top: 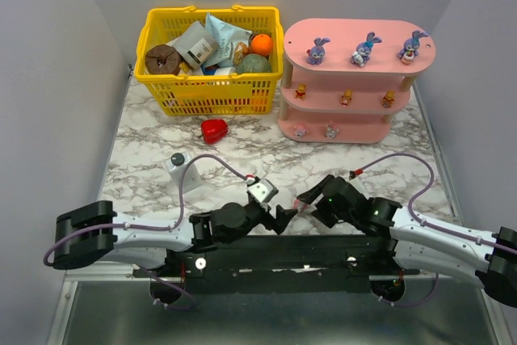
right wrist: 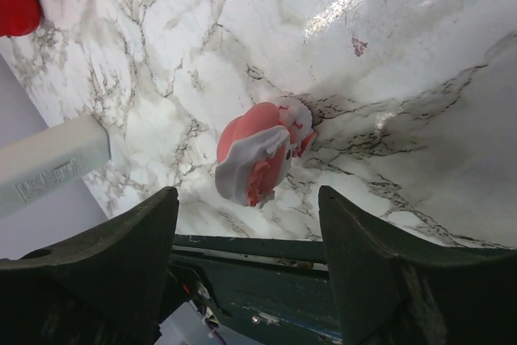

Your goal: Place and organize the plastic toys onto the shelf

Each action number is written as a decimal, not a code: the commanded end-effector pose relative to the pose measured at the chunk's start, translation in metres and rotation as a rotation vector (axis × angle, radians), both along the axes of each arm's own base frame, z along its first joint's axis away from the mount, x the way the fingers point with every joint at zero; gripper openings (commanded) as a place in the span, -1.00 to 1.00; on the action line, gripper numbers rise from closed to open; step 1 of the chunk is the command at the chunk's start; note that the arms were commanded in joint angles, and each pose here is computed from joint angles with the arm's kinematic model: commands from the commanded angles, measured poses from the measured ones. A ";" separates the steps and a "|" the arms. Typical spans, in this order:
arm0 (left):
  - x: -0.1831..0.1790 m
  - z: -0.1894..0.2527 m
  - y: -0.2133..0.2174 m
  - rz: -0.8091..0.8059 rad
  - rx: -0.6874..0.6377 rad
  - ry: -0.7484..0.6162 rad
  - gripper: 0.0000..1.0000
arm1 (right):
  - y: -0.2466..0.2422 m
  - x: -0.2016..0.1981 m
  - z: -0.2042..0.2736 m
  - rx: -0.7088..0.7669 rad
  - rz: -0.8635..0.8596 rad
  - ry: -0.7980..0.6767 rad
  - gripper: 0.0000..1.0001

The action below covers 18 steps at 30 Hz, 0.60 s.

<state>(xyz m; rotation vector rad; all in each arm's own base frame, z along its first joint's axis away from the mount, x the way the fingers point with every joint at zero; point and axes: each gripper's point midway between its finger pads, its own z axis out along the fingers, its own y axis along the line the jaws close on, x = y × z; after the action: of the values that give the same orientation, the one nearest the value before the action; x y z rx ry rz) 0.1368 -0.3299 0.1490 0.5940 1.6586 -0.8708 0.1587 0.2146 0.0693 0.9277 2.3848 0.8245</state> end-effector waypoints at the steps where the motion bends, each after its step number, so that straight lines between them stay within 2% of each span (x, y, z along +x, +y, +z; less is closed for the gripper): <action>1: 0.006 -0.005 0.028 0.100 0.022 0.037 0.78 | 0.011 0.005 -0.006 0.054 -0.008 0.004 0.44; 4: 0.008 0.001 0.036 0.123 0.013 0.037 0.79 | 0.011 0.007 -0.010 0.043 -0.019 0.006 0.32; 18: 0.012 0.014 0.058 0.173 -0.012 0.019 0.81 | 0.008 0.011 -0.019 0.007 -0.050 0.022 0.18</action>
<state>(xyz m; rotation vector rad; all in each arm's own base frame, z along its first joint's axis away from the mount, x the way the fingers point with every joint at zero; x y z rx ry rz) 0.1445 -0.2829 0.1658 0.4601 1.6848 -0.8058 0.1649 0.2248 0.0543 0.9603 2.3895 0.8333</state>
